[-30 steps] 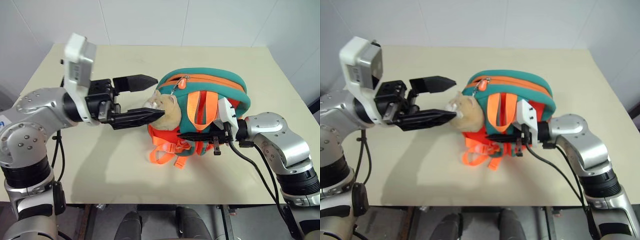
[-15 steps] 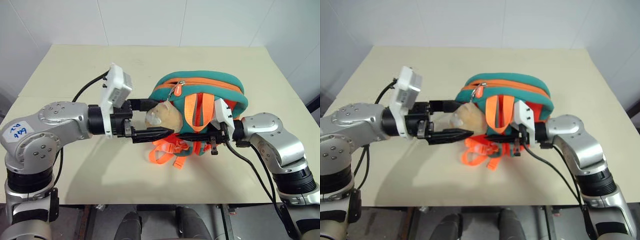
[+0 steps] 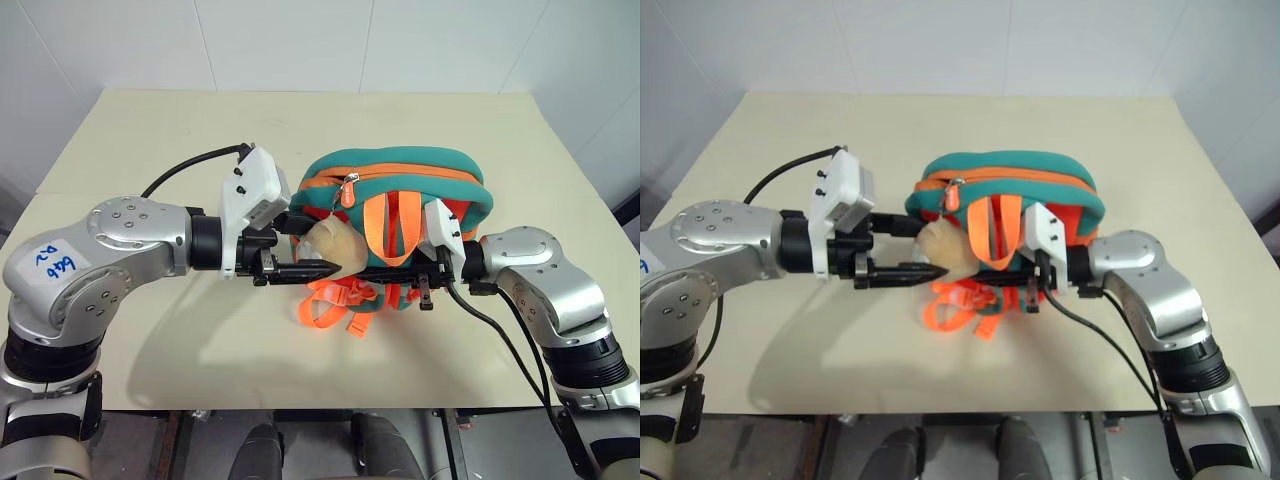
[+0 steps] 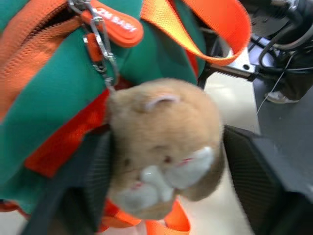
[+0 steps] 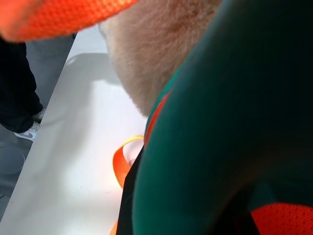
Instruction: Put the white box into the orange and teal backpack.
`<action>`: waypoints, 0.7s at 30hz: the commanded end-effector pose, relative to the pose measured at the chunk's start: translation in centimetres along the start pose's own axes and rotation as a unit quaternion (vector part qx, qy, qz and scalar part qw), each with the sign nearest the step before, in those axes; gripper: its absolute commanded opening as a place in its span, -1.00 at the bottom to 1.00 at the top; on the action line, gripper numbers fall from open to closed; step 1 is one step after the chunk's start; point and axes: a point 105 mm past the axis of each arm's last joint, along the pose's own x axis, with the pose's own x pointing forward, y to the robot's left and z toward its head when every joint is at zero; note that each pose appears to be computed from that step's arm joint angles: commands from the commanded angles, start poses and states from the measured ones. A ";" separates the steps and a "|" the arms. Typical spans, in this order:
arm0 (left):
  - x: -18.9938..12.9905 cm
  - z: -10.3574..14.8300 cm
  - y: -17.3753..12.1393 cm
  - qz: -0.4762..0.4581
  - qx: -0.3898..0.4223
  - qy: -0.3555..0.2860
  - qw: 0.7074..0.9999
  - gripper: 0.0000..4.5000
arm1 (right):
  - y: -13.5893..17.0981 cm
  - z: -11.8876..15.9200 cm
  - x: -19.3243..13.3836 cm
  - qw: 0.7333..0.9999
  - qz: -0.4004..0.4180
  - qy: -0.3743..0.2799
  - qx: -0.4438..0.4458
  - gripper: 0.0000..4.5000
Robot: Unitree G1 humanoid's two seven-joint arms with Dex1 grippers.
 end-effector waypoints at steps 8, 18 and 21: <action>0.4 -0.3 0.3 -0.012 -0.010 0.022 1.000 -0.78 | -0.5 1.3 0.0 0.999 -0.007 -0.014 -0.029 -0.77; -2.2 3.0 1.1 -0.023 0.019 -0.019 0.999 -0.87 | -0.6 1.2 -0.2 0.999 -0.012 -0.013 -0.029 -0.77; -3.5 4.5 2.0 -0.009 0.031 -0.042 0.999 -0.87 | -0.6 1.0 -0.2 0.999 -0.014 -0.011 -0.028 -0.77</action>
